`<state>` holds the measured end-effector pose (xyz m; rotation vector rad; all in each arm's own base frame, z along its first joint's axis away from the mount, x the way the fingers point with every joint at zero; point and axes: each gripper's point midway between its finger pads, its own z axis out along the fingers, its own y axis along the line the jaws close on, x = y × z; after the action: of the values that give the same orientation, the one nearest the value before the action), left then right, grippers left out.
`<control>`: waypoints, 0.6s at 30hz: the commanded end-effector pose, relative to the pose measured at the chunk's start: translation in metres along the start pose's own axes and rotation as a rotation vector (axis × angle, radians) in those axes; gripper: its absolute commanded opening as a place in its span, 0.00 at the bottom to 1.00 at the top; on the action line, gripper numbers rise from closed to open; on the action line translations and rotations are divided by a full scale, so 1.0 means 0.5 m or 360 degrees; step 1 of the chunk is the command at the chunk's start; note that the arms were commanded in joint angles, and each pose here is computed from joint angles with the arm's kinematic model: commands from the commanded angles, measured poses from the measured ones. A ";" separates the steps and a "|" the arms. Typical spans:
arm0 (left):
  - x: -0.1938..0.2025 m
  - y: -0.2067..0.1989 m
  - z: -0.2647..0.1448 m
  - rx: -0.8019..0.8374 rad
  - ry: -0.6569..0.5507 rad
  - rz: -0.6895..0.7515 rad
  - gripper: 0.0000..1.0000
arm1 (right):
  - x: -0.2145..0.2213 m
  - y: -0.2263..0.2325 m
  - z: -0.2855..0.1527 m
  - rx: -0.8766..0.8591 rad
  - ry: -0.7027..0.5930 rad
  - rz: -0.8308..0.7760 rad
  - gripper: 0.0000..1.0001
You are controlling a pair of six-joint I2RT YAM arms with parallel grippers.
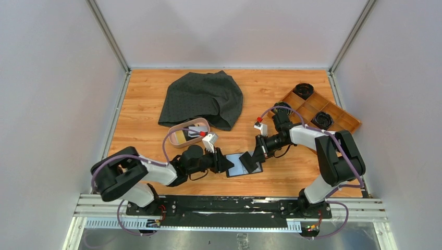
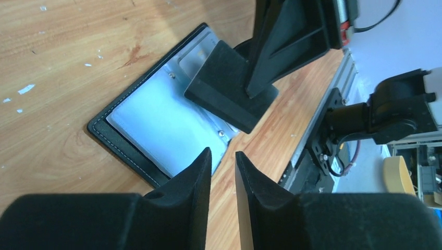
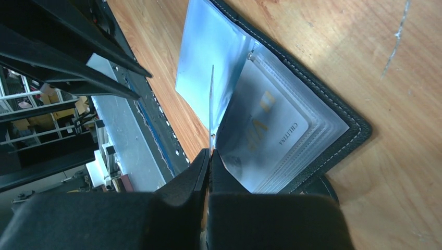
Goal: Put the credit cards into the card holder
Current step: Insert the credit card into the card holder.
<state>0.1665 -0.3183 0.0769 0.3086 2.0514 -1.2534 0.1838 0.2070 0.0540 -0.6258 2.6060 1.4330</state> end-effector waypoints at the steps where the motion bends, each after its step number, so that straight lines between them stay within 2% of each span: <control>1: -0.004 -0.010 0.035 0.0060 -0.0014 -0.0028 0.25 | -0.001 -0.016 -0.005 0.0057 -0.0003 0.0111 0.00; 11: 0.043 0.068 0.037 -0.0166 0.0061 -0.0054 0.18 | 0.002 -0.027 0.000 0.0086 -0.0006 0.0277 0.00; 18: 0.065 0.090 0.032 -0.0225 0.0102 -0.0078 0.13 | 0.008 -0.037 0.004 0.0116 0.0009 0.0373 0.00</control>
<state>0.1725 -0.3207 0.0315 0.2591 2.1751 -1.1826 0.1868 0.2055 0.0459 -0.4242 2.7325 1.4198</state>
